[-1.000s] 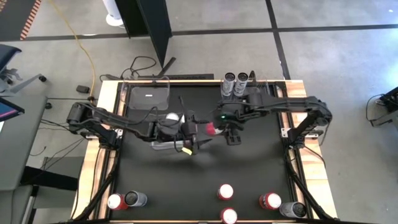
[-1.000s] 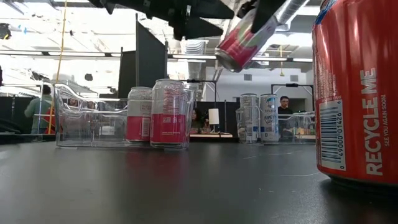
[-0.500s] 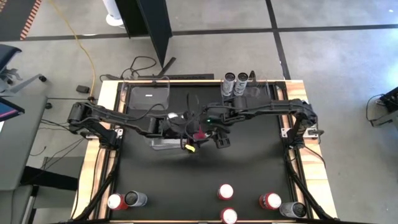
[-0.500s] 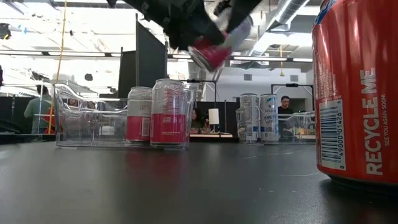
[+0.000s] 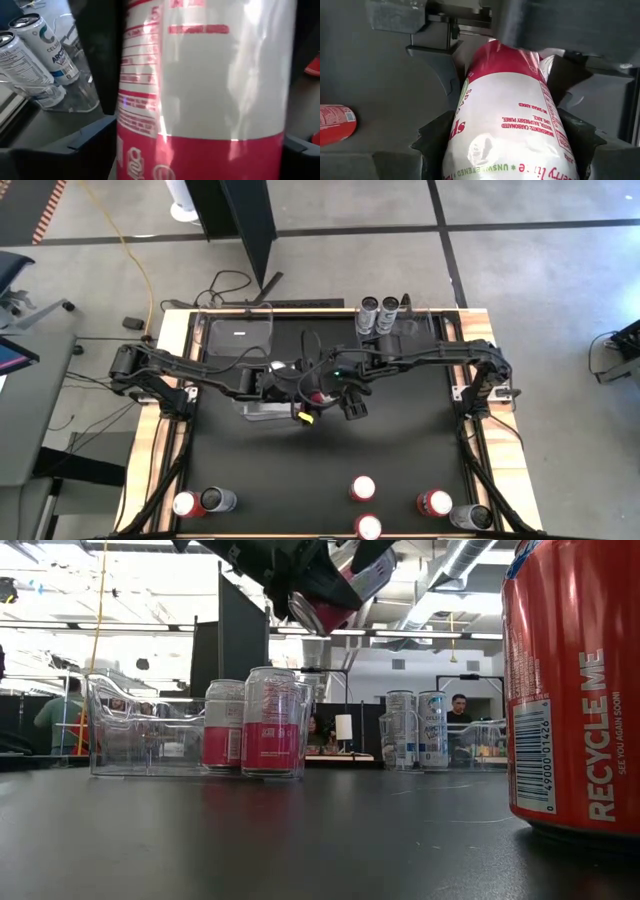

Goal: Sort soda cans
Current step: Put the pink-white soda can into the bottom transparent bin

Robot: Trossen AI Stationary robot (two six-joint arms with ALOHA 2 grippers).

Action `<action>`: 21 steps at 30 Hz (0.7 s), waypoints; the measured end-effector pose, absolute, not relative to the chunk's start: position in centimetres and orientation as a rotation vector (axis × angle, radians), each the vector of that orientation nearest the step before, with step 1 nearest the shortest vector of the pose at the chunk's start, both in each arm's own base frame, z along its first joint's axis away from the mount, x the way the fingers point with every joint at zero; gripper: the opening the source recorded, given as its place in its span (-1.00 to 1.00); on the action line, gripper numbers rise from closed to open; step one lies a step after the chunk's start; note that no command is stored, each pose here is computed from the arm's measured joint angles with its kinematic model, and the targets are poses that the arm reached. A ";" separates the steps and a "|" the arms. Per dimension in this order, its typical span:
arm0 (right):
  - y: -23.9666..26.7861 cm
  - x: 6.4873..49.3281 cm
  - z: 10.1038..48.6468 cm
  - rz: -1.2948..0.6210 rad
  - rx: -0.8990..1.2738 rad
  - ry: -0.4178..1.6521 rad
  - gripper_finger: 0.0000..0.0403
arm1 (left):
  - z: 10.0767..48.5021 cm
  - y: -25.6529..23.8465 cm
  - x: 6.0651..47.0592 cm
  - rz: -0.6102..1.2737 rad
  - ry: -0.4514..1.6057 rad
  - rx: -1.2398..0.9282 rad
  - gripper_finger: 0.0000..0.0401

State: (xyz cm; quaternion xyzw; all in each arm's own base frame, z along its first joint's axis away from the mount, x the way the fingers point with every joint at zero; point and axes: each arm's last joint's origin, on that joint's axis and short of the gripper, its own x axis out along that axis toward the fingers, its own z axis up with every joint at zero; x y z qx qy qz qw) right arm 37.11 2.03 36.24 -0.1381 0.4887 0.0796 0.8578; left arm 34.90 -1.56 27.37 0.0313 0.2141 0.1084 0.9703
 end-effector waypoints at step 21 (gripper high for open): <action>2.3 36.5 37.1 0.181 -0.321 0.995 0.94 | 27.6 -1.7 34.9 0.243 0.418 0.085 0.38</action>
